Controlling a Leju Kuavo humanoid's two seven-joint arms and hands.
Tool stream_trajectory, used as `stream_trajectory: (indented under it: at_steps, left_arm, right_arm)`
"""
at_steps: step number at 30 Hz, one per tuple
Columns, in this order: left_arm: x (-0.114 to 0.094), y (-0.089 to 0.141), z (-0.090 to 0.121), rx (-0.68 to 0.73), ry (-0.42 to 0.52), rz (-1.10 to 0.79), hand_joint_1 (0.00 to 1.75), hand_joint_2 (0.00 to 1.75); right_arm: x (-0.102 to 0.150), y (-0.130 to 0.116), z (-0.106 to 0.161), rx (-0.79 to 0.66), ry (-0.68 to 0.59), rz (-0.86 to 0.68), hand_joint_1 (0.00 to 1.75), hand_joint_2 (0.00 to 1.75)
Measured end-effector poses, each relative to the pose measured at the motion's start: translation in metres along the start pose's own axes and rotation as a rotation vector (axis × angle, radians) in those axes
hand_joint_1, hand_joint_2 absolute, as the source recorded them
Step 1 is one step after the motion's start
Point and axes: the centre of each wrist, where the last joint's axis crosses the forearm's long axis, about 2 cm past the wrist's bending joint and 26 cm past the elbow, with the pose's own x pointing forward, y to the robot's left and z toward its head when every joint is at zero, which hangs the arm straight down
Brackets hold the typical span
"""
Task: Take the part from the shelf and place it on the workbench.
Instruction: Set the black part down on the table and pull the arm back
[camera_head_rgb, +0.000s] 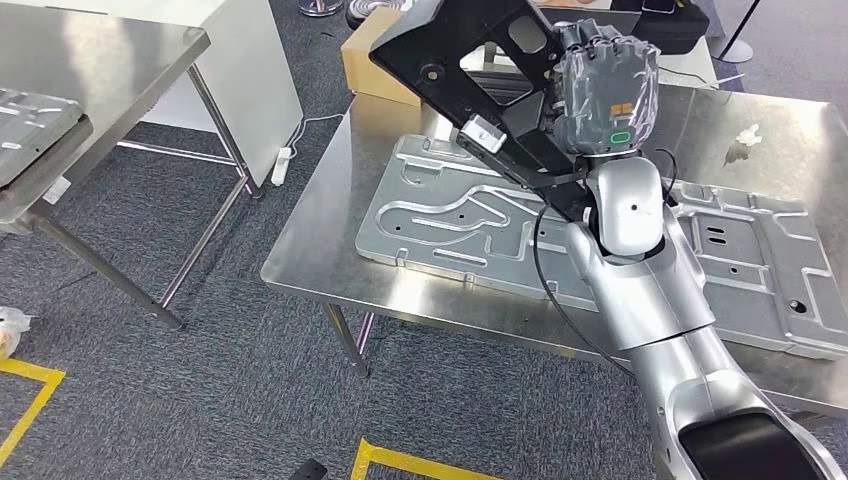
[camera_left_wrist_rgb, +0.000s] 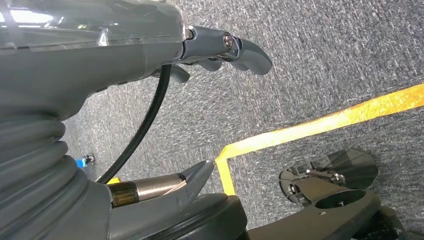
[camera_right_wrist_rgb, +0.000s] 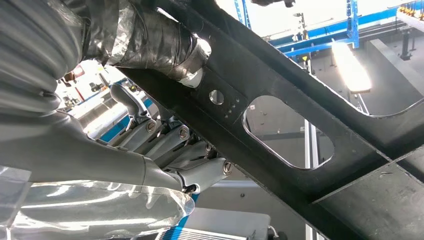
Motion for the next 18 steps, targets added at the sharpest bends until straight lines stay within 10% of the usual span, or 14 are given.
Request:
stream_trajectory:
  at_steps: [18]
  left_arm:
    - [0.0003, 0.0002, 0.0000, 0.005, -0.006, -0.019, 0.00, 1.75]
  right_arm:
    - [0.0008, 0.0007, 0.0014, 0.006, 0.006, -0.010, 1.75, 1.75]
